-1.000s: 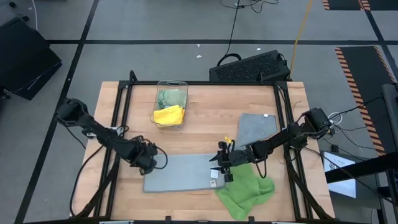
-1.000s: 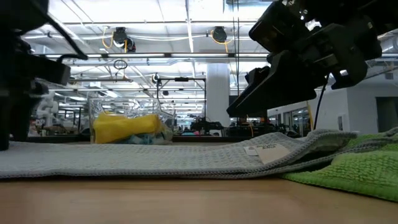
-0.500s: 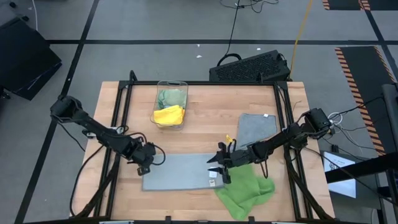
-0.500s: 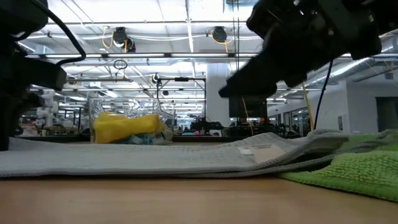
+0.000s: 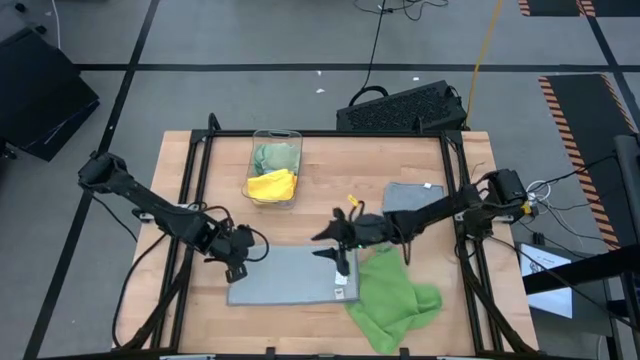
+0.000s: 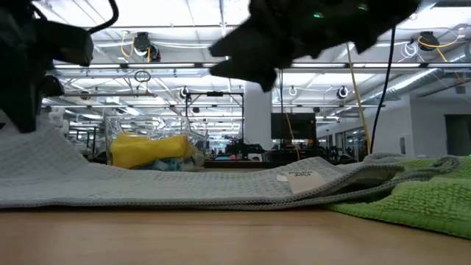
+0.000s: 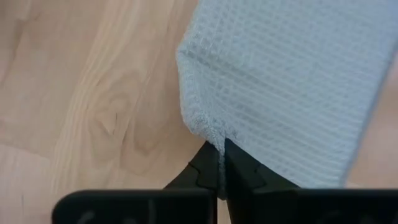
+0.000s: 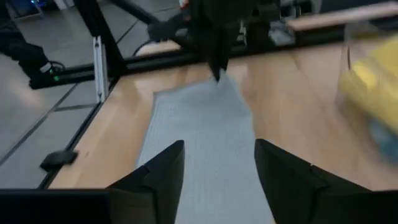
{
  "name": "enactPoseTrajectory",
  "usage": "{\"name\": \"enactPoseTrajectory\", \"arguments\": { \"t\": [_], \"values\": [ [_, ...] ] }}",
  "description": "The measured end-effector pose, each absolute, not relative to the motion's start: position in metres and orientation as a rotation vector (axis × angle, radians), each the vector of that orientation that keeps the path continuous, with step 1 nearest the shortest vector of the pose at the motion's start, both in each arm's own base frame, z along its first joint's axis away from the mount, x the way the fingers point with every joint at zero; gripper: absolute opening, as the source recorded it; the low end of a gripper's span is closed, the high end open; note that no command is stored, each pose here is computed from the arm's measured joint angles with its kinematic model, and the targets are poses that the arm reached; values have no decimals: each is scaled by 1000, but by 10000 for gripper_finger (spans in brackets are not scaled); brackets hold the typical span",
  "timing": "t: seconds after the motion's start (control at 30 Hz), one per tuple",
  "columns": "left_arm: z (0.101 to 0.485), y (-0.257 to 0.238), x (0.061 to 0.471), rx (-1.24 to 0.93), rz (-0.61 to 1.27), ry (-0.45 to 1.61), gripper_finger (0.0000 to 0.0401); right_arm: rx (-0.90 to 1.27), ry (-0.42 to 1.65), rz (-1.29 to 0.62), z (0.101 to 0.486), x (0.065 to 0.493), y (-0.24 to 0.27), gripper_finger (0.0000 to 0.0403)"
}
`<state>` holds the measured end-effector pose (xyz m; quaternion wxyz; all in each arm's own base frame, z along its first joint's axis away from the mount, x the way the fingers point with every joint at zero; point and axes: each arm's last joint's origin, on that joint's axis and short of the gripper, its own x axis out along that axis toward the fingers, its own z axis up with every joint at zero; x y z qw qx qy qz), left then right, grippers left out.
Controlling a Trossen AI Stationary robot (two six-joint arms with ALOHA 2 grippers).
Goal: Fold microfiber towels
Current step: Fold the left gray microfiber cloth on the table
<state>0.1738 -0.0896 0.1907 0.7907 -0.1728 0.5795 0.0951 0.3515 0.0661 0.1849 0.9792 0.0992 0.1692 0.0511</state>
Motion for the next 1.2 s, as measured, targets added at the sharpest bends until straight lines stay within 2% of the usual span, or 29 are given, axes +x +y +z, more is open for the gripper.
{"name": "enactPoseTrajectory", "arguments": {
  "t": [0.13, 0.27, 0.47, 0.6, 0.87, 1.03, 1.2],
  "values": [
    [203, -93, 177, -410, 183, 1250, 5, 162, 321, 161, 190, 380, 54, 223],
    [212, -95, 181, -422, 159, 1226, 15, 143, 314, 233, 181, 414, 50, 240],
    [220, -97, 185, -422, 138, 1203, 5, 147, 300, 367, 166, 466, 47, 242],
    [220, -97, 185, -424, 136, 1200, 14, 139, 317, 399, 156, 495, 42, 242],
    [221, -98, 187, -393, 111, 1177, 7, 84, 319, 408, 142, 524, 34, 242],
    [221, -98, 188, -357, 97, 1161, 15, 83, 282, 459, 143, 531, 34, 218],
    [221, -98, 188, -339, 90, 1156, 6, 74, 281, 459, 142, 531, 33, 166]
  ]
}}
